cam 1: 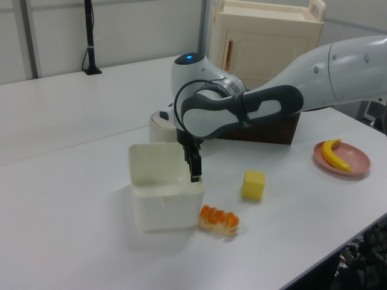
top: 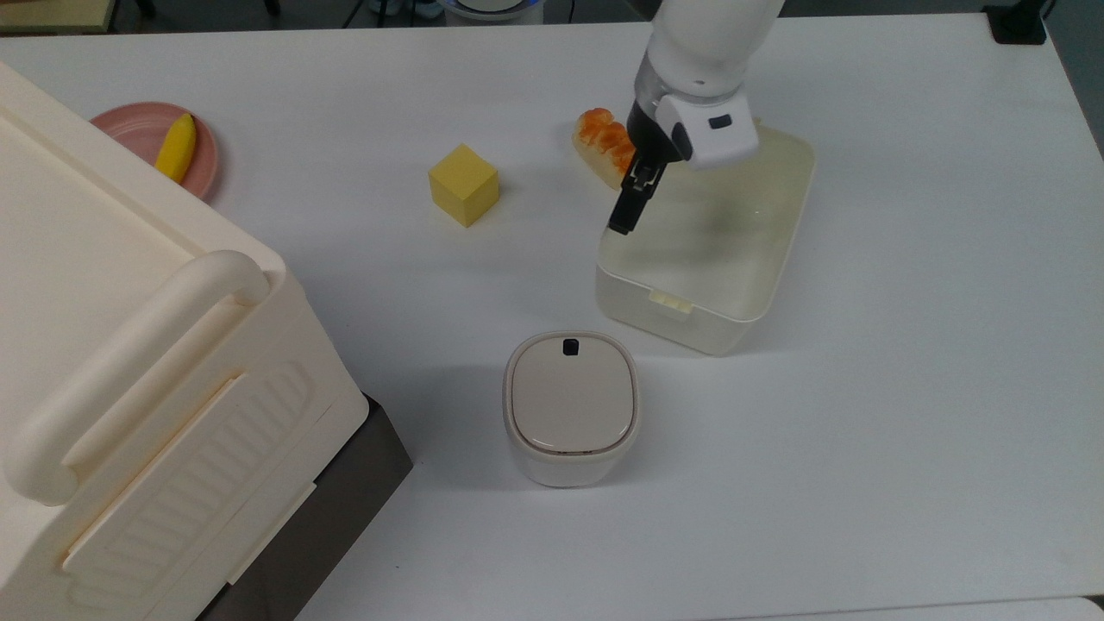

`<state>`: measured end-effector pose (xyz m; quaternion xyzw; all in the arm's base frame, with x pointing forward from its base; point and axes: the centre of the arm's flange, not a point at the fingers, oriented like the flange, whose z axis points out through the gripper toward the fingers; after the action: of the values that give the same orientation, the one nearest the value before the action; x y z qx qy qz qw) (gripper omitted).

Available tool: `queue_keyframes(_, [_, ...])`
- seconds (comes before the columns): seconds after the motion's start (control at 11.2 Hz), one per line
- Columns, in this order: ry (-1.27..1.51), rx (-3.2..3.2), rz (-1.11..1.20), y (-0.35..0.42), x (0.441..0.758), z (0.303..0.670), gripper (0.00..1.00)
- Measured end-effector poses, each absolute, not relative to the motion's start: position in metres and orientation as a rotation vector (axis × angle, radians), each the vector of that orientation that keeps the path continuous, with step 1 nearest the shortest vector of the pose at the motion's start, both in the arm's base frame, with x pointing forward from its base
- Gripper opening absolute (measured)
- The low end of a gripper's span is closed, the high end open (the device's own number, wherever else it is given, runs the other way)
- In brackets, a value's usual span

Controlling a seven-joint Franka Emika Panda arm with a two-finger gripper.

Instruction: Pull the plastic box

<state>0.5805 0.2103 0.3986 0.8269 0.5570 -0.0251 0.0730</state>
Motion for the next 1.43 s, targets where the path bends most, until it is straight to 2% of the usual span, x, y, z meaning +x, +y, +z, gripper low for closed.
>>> queue_keyframes(0.45, [1.65,2.496,-0.096,0.187,0.584,0.398,1.0])
queue_keyframes(0.62, [1.513,2.579,-0.045,0.19,0.586,0.412,1.0])
queue_keyframes(0.8, [1.15,2.816,0.085,0.21,0.589,0.443,1.0])
queue_keyframes(1.07, [0.411,3.061,0.19,0.217,0.583,0.502,1.0])
queue_keyframes(1.25, [-0.063,3.07,0.117,0.161,0.571,0.551,1.0])
queue_keyframes(1.43, [-0.352,3.051,0.193,0.071,0.558,0.617,1.0])
